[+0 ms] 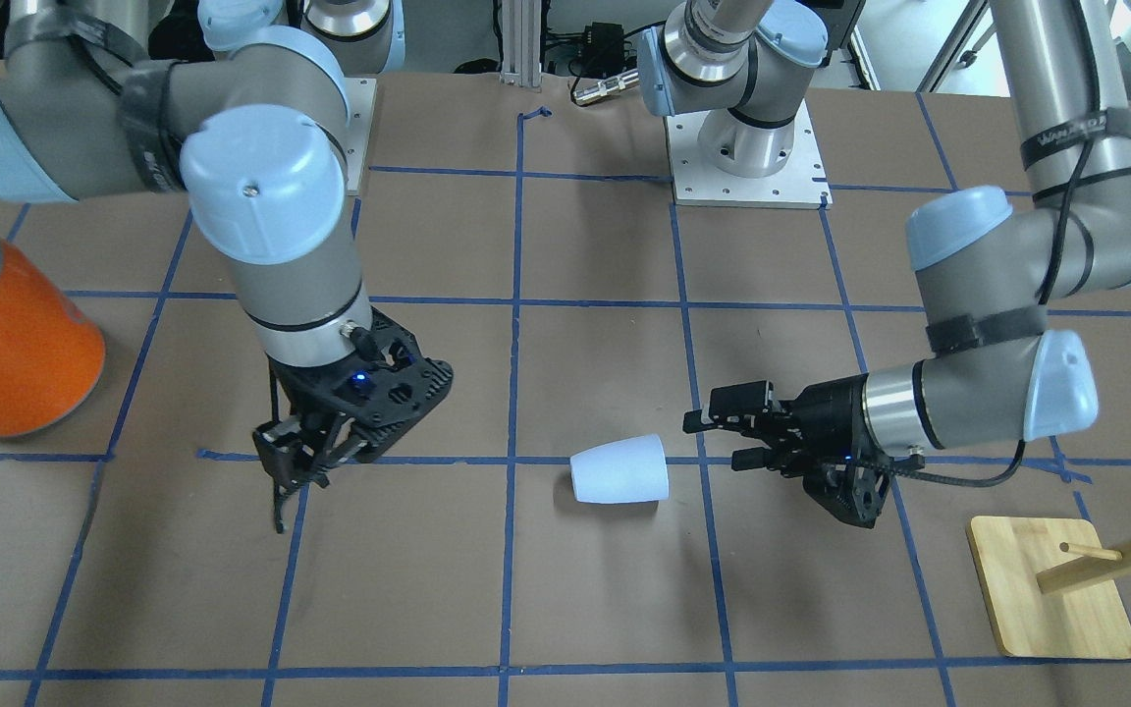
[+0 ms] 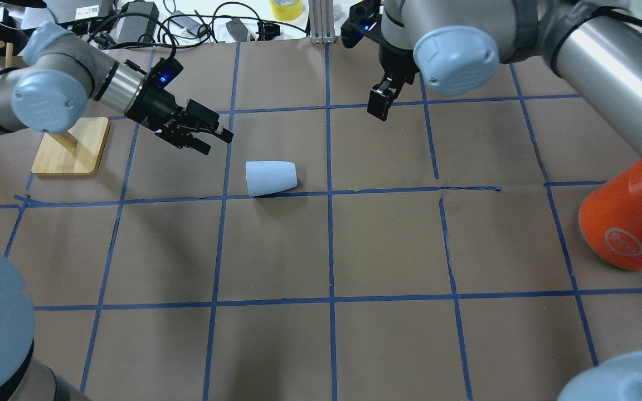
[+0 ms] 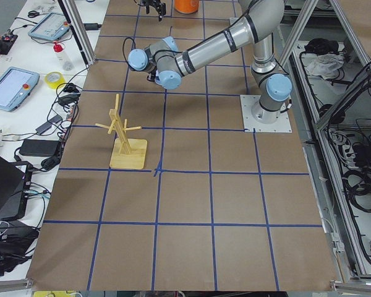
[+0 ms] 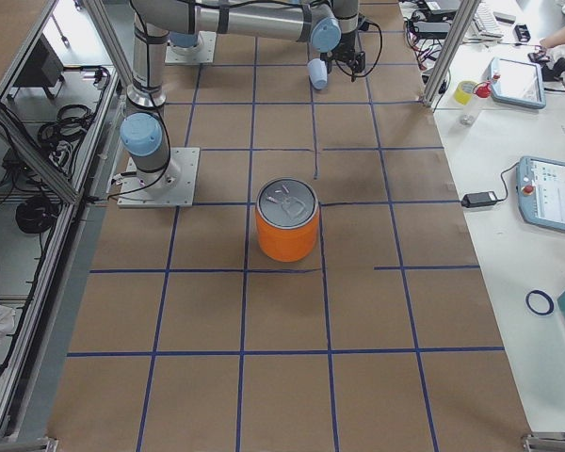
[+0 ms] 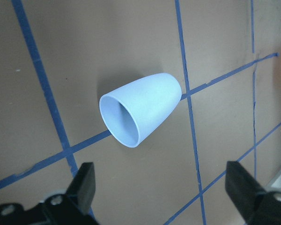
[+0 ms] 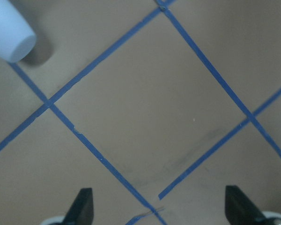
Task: Flip cup
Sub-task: 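Raise the right gripper away while the left gripper reaches to the lying cup, then grasp the cup with the left gripper, tilt it upright and lower it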
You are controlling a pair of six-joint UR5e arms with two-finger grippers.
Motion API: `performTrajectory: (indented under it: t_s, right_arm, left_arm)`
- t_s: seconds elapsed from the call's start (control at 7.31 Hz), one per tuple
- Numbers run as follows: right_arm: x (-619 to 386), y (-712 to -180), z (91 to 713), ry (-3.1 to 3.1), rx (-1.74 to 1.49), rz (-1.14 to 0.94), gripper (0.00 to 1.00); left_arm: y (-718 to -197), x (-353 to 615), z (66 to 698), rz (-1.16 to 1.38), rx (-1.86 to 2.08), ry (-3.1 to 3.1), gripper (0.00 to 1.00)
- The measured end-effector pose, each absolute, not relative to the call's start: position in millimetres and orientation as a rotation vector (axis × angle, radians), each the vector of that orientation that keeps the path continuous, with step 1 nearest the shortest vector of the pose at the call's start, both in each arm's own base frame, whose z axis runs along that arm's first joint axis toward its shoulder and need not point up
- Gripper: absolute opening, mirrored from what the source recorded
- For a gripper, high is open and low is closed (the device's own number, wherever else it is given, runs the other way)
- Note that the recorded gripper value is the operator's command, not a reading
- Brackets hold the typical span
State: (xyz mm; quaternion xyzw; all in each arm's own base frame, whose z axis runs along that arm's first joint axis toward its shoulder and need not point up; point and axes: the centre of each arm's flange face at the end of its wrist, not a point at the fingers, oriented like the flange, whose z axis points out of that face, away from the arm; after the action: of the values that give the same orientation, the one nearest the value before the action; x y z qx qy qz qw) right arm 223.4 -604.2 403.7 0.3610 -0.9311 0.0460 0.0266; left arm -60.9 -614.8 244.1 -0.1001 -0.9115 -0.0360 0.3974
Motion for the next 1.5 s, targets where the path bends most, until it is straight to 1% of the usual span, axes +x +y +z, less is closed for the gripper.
performTrajectory:
  t_s: [0.14, 0.27, 0.41, 0.55, 0.68, 0.82, 1.23, 1.5]
  right_arm:
    - [196.2, -598.8, 422.5, -2.993, 0.792, 0.138, 1.00]
    - [172.7, -595.8, 435.5, -3.058, 0.531, 0.138, 1.00]
    - [150.3, -596.7, 444.1, -3.078, 0.380, 0.147, 1.00]
    - [134.0, -598.4, 448.6, -3.086, 0.301, 0.154, 1.00]
    - [126.3, -596.1, 456.2, -3.090, 0.261, 0.172, 1.00]
    - [124.5, -586.5, 470.5, -3.094, 0.246, 0.190, 1.00]
    - [123.4, -558.3, 486.2, -3.101, 0.200, 0.069, 1.00]
    - [124.1, -554.4, 490.6, -3.110, 0.160, 0.068, 1.00]
  left_arm:
    - [-610.4, -66.8, 213.3, -0.094, -0.237, -2.236, 1.00]
    - [-606.4, -70.4, 191.4, -0.098, -0.222, -2.197, 0.94]
    - [-604.7, -75.1, 177.4, -0.097, -0.201, -2.156, 0.65]
    - [-604.3, -81.1, 167.5, -0.087, -0.173, -2.106, 0.23]
    - [-603.6, -85.5, 158.1, -0.082, -0.150, -2.068, 0.00]
    - [-603.6, -87.7, 152.3, -0.080, -0.135, -2.047, 0.00]
    - [-608.0, -89.4, 156.7, -0.088, -0.064, -2.022, 0.00]
    - [-632.0, -87.7, 206.1, -0.113, 0.061, -2.114, 0.00]
